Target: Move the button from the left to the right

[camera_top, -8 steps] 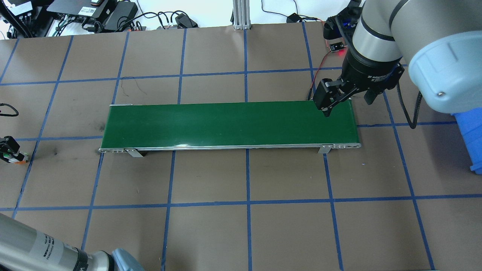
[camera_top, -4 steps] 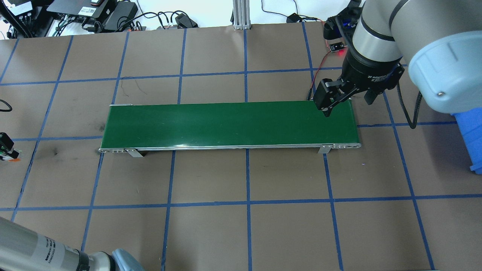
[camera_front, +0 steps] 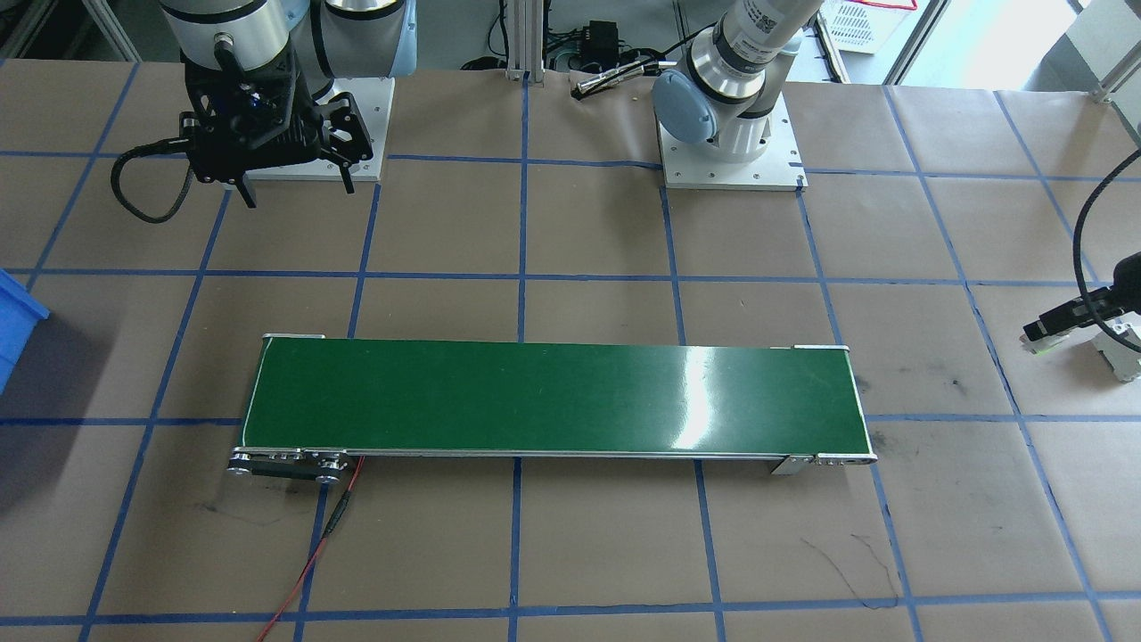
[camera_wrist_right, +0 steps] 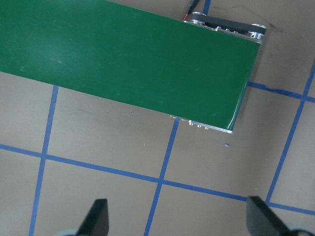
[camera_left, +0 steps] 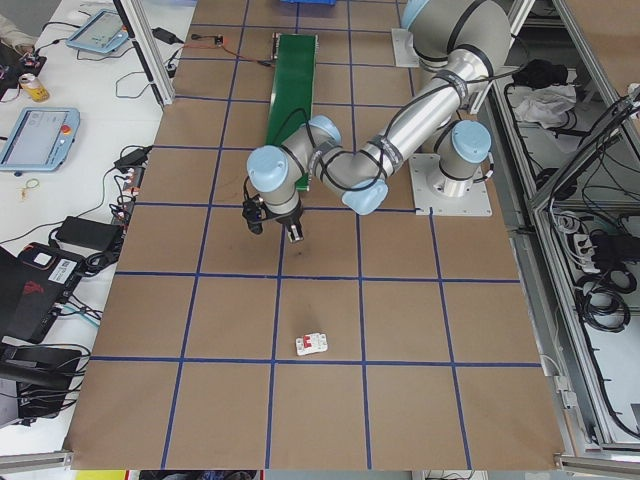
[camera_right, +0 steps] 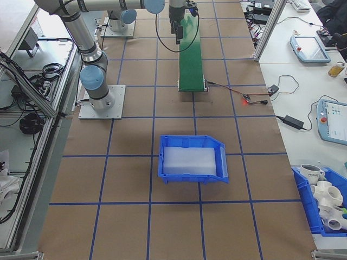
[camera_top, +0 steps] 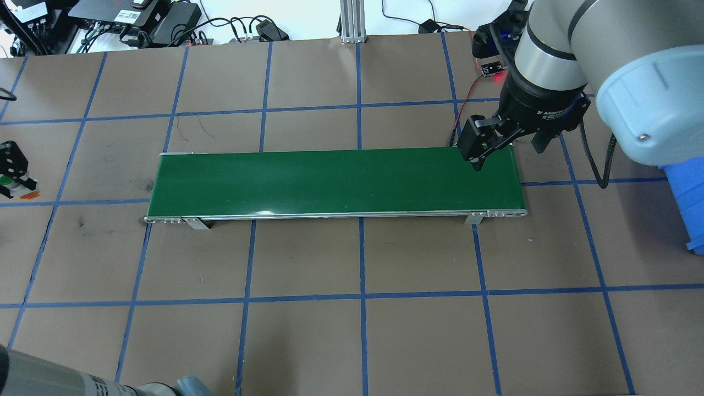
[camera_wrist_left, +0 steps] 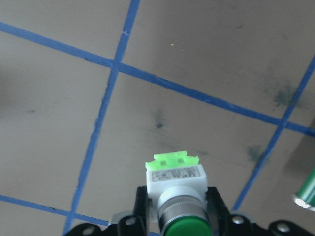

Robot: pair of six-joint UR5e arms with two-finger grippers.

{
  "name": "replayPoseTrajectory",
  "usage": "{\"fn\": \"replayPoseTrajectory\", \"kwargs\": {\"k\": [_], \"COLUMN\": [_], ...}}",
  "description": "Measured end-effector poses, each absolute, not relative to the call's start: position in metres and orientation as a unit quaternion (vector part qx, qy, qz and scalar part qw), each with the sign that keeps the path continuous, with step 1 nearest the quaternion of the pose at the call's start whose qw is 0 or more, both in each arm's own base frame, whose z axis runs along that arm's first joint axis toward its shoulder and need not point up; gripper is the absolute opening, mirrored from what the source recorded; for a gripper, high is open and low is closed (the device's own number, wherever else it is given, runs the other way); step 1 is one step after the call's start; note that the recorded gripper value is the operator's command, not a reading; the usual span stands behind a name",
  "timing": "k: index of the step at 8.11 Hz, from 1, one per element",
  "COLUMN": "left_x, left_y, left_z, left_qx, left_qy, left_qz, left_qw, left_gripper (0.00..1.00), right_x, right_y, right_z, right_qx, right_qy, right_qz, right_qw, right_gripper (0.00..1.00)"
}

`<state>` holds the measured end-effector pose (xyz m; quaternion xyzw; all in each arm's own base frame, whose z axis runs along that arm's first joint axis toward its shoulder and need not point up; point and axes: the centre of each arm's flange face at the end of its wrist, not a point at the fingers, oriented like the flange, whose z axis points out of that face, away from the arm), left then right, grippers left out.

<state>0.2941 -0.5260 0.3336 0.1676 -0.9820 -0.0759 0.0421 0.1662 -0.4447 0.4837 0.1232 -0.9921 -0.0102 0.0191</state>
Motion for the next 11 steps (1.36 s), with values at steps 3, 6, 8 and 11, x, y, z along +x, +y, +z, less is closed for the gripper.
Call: {"fn": "replayPoseTrajectory", "kwargs": {"k": [3, 6, 8, 11], "left_x": [0.179, 0.102, 0.069, 0.05], "left_y": [-0.556, -0.574, -0.576, -0.571], "left_z": [0.376, 0.376, 0.356, 0.322], "left_qx": [0.326, 0.476, 0.54, 0.567], "left_qy": [-0.943, -0.873, -0.829, -0.808], "left_qz": [-0.057, -0.068, -0.102, -0.119], "left_qw": [0.024, 0.08, 0.107, 0.107], "left_gripper": [0.0, 0.0, 0.0, 0.0], "right_x": [0.166, 0.165, 0.165, 0.165], "right_y": [-0.445, -0.445, -0.445, -0.445], "right_z": [0.483, 0.483, 0.483, 0.483], "right_qx": [0.123, 0.124, 0.124, 0.124], "right_qy": [-0.992, -0.992, -0.992, -0.992], "right_qz": [-0.01, -0.011, -0.012, -0.012], "right_qw": [0.02, 0.027, 0.028, 0.028], "right_gripper": [1.0, 1.0, 1.0, 1.0]}}
